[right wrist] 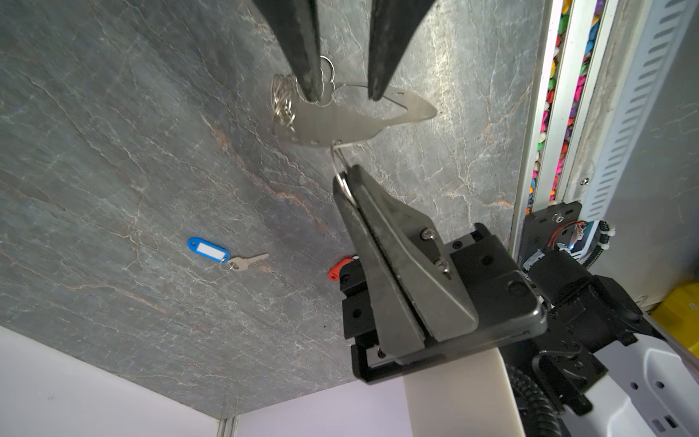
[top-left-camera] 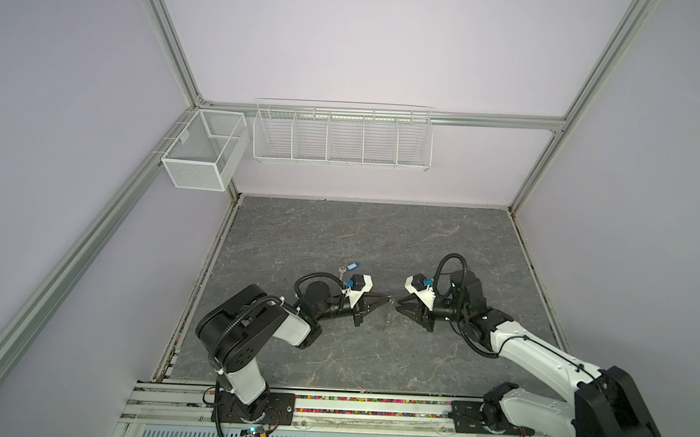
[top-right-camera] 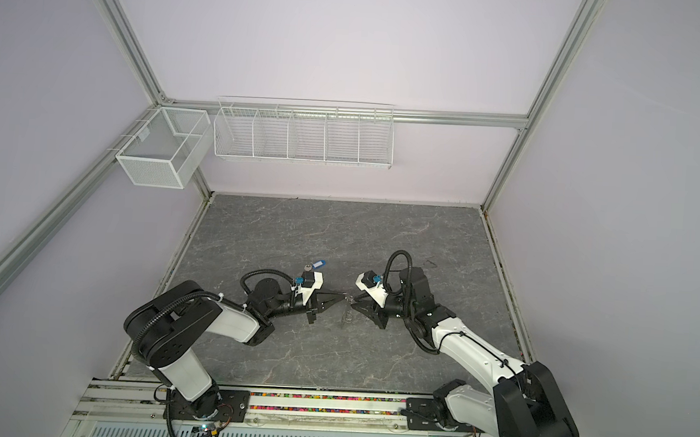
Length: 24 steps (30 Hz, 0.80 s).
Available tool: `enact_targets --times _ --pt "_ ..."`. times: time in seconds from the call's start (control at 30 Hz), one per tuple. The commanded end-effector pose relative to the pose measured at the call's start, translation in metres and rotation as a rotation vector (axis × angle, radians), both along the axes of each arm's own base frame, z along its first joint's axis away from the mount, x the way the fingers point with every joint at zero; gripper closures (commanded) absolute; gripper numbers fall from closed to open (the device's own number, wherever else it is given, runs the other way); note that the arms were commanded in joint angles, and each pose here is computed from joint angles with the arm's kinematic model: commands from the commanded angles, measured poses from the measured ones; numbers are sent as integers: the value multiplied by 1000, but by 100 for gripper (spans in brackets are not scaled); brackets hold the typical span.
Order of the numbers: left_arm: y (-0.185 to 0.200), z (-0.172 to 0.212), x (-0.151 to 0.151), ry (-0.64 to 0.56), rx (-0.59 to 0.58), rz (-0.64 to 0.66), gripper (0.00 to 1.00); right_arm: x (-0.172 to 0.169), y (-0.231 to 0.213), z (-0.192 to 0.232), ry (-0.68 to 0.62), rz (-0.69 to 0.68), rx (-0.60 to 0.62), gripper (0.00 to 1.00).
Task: Put the keys on the keyring
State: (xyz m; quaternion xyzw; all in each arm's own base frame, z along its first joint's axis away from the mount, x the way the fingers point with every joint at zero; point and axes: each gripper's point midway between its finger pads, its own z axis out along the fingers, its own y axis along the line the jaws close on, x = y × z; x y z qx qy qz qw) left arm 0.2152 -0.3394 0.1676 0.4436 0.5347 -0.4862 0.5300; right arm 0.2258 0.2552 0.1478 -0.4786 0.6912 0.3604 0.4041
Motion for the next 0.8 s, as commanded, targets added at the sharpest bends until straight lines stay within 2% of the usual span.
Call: enact_targets --times 0.0,0.2,0.77 --pt "-1 11 -3 -6 -24 -19 100 3 11 19 -91 70 40 74" --pt "-5 11 -7 8 -17 -53 100 3 16 24 -119 117 52 72" --pt "-8 5 -11 19 11 -97 100 -19 23 12 -23 278 59 69"
